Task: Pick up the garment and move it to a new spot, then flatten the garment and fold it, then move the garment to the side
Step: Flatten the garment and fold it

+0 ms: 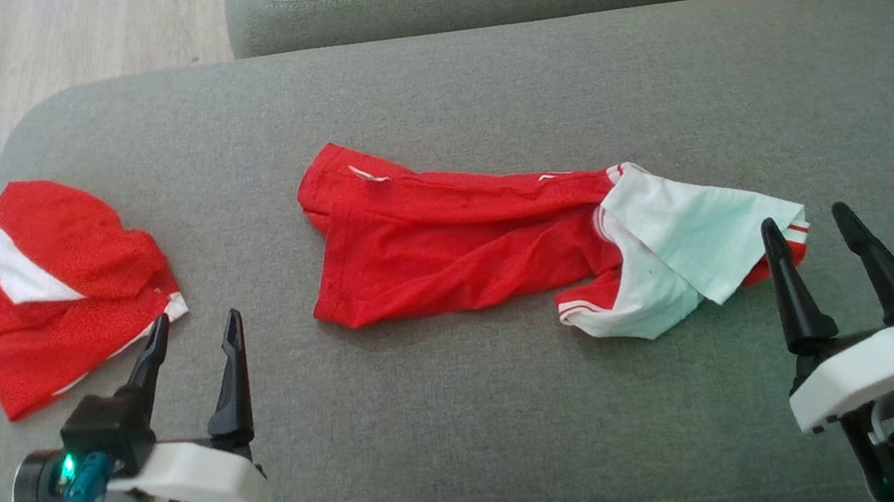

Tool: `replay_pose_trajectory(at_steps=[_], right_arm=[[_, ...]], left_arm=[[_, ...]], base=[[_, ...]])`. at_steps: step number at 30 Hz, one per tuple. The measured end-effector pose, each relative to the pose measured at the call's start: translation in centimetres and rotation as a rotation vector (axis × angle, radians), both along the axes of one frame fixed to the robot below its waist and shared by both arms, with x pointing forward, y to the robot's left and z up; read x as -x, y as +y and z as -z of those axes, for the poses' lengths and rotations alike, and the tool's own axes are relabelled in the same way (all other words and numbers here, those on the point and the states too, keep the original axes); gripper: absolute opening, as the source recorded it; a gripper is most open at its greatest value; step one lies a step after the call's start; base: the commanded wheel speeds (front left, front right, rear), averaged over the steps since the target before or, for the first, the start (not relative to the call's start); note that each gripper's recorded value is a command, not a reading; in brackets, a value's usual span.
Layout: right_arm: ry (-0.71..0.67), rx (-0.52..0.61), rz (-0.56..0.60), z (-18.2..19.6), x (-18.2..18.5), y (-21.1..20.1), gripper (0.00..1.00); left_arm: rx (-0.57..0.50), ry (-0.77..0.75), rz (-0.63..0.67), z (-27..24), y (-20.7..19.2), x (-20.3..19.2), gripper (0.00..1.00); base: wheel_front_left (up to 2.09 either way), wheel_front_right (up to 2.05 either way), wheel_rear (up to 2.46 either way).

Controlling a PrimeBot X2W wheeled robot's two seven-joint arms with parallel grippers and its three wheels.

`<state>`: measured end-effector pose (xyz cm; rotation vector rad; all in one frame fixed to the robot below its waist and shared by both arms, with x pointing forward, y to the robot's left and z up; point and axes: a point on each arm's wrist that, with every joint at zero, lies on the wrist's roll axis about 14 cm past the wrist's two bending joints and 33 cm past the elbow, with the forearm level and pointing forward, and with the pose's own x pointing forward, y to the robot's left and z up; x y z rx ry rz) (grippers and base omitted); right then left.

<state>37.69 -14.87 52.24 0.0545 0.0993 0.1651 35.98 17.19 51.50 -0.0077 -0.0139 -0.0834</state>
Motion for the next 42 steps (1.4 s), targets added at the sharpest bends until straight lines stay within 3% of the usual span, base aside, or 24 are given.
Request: replay_pose_trajectory(at_steps=[12, 19, 29, 37, 42], right_arm=[[0.028, -0.009, -0.004, 0.9, -0.5, 0.1, 1.00], [0.036, -0.014, -0.013, 1.5, -2.5, 0.5, 1.00], [0.078, -0.010, 0.008, 4.0, -5.7, -0.2, 1.00], [0.131, 0.000, 0.071, 6.3, -5.5, -2.4, 1.00], [0.143, -0.011, 0.078, 6.8, -5.3, -2.6, 1.00]], left_arm=[[0.013, 0.005, 0.039, 0.1, -0.8, -0.7, 1.00], [0.042, -0.046, 0.180, -2.7, -4.4, -7.4, 1.00], [0.041, 0.245, 0.281, 5.6, -7.1, -18.0, 1.00], [0.060, 0.513, 0.256, 14.6, -6.7, -18.7, 1.00], [0.069, 0.528, 0.251, 15.3, -6.6, -19.3, 1.00]], base=[[0.00, 0.00, 0.00], [0.00, 0.00, 0.00], [0.00, 0.00, 0.00], [0.00, 0.00, 0.00], [0.00, 0.00, 0.00]])
